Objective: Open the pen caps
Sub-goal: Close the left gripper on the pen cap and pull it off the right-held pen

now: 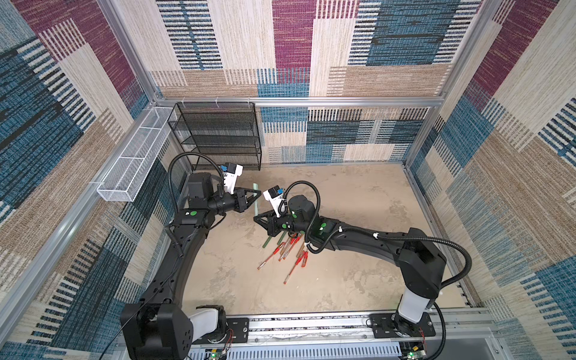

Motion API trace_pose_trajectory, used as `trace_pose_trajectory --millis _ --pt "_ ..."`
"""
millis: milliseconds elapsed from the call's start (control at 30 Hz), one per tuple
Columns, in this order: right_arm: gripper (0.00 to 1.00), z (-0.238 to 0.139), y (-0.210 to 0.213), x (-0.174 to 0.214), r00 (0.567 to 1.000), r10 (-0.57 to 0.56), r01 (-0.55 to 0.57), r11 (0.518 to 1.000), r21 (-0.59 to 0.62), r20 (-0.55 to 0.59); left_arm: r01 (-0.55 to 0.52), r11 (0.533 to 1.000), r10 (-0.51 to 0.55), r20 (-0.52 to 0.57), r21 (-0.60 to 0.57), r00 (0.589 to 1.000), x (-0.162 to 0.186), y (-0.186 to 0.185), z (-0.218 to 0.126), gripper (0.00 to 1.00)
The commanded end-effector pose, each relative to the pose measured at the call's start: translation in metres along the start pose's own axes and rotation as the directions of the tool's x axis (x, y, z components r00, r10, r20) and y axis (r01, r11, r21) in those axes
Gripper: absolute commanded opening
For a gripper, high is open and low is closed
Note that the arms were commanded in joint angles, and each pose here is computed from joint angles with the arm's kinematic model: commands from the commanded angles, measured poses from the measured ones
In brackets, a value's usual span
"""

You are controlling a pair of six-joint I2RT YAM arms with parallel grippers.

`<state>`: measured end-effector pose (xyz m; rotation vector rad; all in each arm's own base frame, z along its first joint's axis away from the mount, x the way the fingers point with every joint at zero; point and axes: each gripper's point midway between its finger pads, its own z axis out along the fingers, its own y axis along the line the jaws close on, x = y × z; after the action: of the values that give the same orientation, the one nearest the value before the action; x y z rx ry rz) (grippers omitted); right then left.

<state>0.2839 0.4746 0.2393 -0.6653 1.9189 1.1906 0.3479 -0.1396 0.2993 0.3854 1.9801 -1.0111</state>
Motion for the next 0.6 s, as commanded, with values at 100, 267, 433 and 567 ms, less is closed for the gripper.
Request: trace_pose_trajectory --millis 100,267,433,567 --pt "0.0 0.003 0.004 -0.003 0.999 -0.039 0.039 0.999 -0.002 0.011 -0.01 1.0 0.01 -0.011 -0.023 1.0 0.002 0.003 -0.001 0.0" --pt "0.22 0.004 0.006 -0.012 0.999 -0.043 0.043 0.999 0.003 0.026 -0.009 1.0 0.009 -0.016 -0.007 1.0 0.007 0.0 -0.001 0.0" --pt "0.4 0.011 -0.002 -0.026 0.999 -0.039 0.038 0.999 0.024 0.038 -0.002 1.0 0.002 -0.019 -0.004 1.0 0.012 0.0 -0.001 0.0" --pt "0.28 0.011 -0.005 -0.038 0.997 -0.047 0.045 0.999 0.027 0.063 0.003 1.0 -0.003 -0.018 0.002 1.0 0.013 0.001 0.0 0.0"
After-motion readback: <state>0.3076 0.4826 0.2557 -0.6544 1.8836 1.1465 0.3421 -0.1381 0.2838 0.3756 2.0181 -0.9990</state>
